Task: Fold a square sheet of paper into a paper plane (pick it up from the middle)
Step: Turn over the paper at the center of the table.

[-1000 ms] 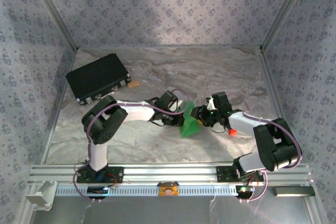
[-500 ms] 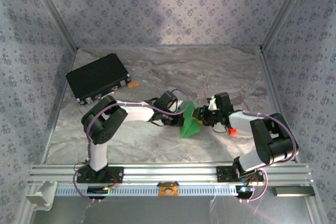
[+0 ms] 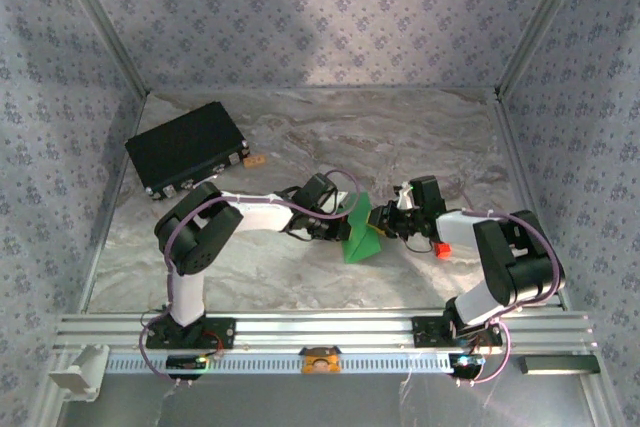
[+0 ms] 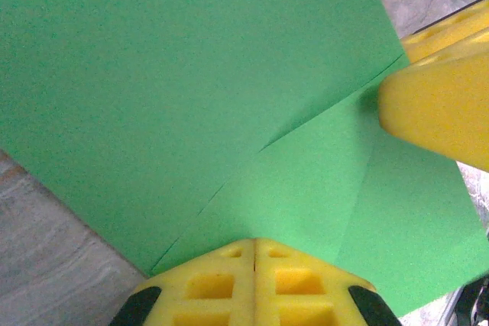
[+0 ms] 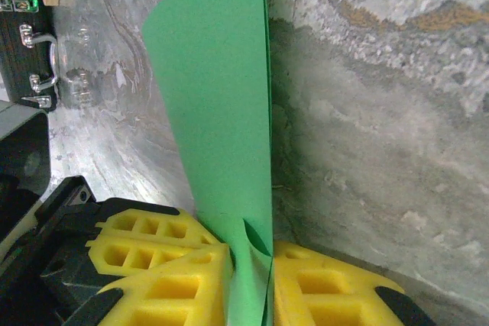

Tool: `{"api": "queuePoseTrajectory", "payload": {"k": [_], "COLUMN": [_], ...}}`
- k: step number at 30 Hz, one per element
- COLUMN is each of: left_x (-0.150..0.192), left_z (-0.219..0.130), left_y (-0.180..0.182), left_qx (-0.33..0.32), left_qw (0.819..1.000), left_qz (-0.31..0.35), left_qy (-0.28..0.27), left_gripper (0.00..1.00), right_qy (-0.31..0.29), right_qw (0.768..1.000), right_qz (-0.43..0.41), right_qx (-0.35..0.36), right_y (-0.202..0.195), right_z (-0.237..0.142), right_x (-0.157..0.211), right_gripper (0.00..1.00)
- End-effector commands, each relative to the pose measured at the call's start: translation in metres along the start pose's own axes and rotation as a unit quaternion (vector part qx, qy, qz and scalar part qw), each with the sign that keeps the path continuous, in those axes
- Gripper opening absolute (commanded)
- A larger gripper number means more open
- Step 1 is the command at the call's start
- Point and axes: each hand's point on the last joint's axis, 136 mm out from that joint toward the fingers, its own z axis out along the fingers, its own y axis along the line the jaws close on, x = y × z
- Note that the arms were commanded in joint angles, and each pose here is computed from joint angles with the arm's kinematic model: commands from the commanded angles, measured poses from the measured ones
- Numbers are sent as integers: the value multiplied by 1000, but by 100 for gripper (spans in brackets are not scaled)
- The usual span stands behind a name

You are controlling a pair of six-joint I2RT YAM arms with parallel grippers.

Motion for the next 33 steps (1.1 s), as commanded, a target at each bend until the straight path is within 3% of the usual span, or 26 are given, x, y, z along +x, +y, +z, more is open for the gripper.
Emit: {"api": "queuePoseTrajectory", "payload": {"k": [1,8,16,33], "left_x": [12,11,-5,-21], "left_z": [-3,-6,-31,-80], "left_y": [9,5,-17,-16], "left_qx": [-11,-5,9,-39], "left_qw": [1000,1000,999,990], "left_qz": [-14,-9,4,15], "left_qy": [16,12,-39,-137], "left_gripper": [3,6,27,35], "right_qy": [11,11,7,-6], "right_qw": [1000,1000,1000,999], "right_qz": [-2,-3,-14,-44], "right_qx": [-4,-2,0,18], "right_y": [-3,-6,0,9], "right_z": [2,2,-2,-11], "right_x": [4,5,3,7], "right_gripper": [19,14,7,6]}}
